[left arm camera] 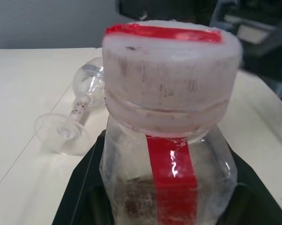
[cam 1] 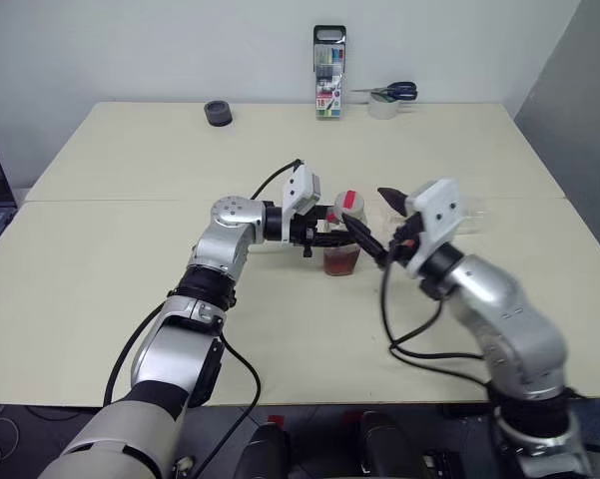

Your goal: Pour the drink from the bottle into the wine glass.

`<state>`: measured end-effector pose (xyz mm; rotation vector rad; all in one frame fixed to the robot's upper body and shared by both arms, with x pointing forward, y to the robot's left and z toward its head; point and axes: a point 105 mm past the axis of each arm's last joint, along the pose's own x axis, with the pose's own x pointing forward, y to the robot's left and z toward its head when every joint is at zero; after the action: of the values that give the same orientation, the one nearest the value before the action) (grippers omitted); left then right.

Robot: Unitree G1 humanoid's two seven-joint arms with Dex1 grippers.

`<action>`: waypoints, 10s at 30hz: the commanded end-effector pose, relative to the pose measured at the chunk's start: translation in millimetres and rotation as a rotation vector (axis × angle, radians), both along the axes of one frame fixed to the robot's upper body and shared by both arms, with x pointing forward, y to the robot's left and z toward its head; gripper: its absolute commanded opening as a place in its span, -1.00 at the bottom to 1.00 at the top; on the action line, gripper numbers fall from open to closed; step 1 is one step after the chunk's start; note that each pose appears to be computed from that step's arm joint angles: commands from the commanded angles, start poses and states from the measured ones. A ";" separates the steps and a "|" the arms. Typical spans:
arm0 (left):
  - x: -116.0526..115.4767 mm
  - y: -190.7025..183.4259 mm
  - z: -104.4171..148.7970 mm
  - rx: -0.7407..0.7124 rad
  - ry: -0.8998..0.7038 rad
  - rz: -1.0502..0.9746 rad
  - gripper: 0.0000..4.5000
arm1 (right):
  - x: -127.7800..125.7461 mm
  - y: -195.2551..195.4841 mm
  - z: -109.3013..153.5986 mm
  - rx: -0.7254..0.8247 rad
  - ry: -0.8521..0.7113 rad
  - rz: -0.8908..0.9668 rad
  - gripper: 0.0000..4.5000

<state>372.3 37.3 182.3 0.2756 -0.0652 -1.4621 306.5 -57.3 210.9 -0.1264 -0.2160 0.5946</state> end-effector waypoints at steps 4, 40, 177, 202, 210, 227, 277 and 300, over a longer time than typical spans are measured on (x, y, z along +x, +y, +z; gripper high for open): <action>0.3 -3.8 21.9 -0.019 -0.069 -0.030 -0.19 | -1.1 1.6 20.3 0.031 -0.121 -0.080 0.72; 6.6 9.5 27.7 -0.021 -0.044 -0.034 -0.19 | -29.8 1.2 26.7 0.000 -0.077 0.123 0.72; 40.5 228.6 4.5 -0.222 -0.018 1.243 -0.19 | -0.1 39.8 -6.7 -0.214 0.088 0.459 1.00; 26.6 242.1 -32.1 -0.139 -0.093 1.316 0.98 | -8.9 42.9 -22.6 -0.251 0.105 0.461 1.00; 3.7 250.0 -58.3 -0.101 -0.076 1.348 0.98 | -14.3 19.7 -47.0 -0.311 0.114 0.358 1.00; -54.3 173.6 -42.8 0.036 -0.029 0.733 0.98 | -9.9 -38.7 -44.7 0.142 0.324 0.014 1.00; -26.9 97.8 12.0 0.059 -0.083 0.211 1.00 | 146.6 -85.9 -87.6 1.307 0.679 -0.415 -0.06; -39.7 116.8 -19.8 0.017 0.040 0.404 1.00 | 93.0 -51.3 -145.1 -0.029 0.301 -0.322 -0.92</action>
<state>334.5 152.4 147.4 0.2392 0.0928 -1.0853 408.6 -104.9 109.1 -0.0703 -0.0329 0.2952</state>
